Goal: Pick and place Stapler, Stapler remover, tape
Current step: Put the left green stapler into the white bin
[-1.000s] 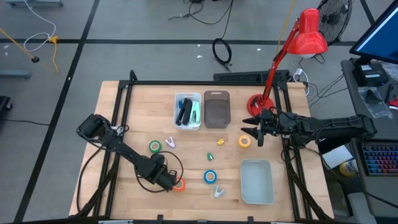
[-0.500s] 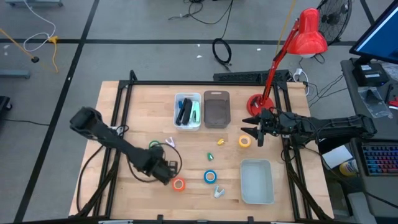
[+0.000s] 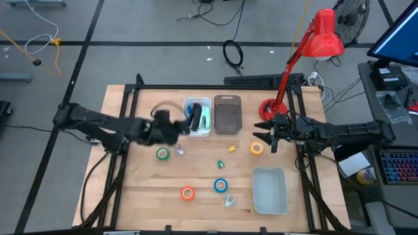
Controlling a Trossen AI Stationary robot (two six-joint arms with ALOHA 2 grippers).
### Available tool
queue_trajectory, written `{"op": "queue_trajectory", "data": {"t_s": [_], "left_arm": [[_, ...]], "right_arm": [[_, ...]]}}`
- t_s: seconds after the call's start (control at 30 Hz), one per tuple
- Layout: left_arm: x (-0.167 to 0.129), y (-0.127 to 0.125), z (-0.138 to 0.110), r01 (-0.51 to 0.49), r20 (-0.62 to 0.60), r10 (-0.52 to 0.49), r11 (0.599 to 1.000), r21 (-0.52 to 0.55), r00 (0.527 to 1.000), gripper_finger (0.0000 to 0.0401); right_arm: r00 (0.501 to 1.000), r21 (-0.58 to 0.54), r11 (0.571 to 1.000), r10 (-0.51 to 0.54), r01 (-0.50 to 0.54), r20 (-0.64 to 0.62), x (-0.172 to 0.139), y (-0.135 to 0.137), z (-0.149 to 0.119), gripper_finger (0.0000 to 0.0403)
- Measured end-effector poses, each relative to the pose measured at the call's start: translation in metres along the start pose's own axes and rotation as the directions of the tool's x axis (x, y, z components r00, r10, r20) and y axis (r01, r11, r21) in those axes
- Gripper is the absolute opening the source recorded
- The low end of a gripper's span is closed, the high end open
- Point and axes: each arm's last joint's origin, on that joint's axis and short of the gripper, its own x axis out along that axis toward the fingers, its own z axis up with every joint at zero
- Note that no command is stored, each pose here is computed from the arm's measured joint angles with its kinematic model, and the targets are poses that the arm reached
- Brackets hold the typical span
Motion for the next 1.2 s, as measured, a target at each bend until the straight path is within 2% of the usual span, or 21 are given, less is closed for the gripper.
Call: {"op": "queue_trajectory", "data": {"t_s": [0.17,0.37,0.5,0.63,0.8,0.9,1.0,1.13,1.2], "left_arm": [[0.035,-0.011,0.047,0.087,0.055,-0.093,0.991,0.099,0.994,0.0056],[0.081,-0.003,0.087,0.145,-0.004,-0.146,0.977,0.153,0.989,0.0059],[0.113,0.011,0.096,0.125,-0.088,-0.111,0.978,0.168,0.99,0.0069],[0.139,0.02,0.097,0.136,-0.149,-0.106,0.968,0.211,0.983,0.0059],[0.161,0.029,0.094,0.101,-0.227,-0.028,0.942,0.319,0.973,0.0058],[0.163,0.028,0.095,0.059,-0.274,0.066,0.905,0.422,0.96,0.0066],[0.161,0.024,0.095,0.013,-0.288,0.18,0.828,0.56,0.941,0.0065],[0.163,0.012,0.094,0.024,-0.263,0.22,0.723,0.691,0.939,0.0059],[0.169,0.007,0.093,0.022,-0.251,0.232,0.692,0.721,0.94,0.0061]], "right_arm": [[1.0,0.001,1.0,0.001,-0.001,0.003,0.0,0.0,0.0,0.0212],[1.0,0.01,1.0,0.003,-0.003,0.006,0.0,0.0,0.001,0.0212],[1.0,0.036,0.999,0.005,-0.006,0.012,0.0,0.001,0.001,0.0212],[1.0,0.039,0.999,0.01,-0.011,0.027,0.0,0.001,0.003,0.0212],[0.999,0.044,0.999,0.018,-0.021,0.049,0.0,0.002,0.005,0.0212],[0.999,0.058,0.998,0.018,-0.021,0.049,0.0,0.002,0.005,0.0212],[0.999,0.062,0.998,0.018,-0.021,0.049,0.0,0.002,0.005,0.0212],[0.999,0.066,0.998,0.014,-0.018,0.049,0.0,0.002,0.005,0.0212],[0.999,0.067,0.998,0.014,-0.018,0.049,0.0,0.002,0.005,0.0212]]}}
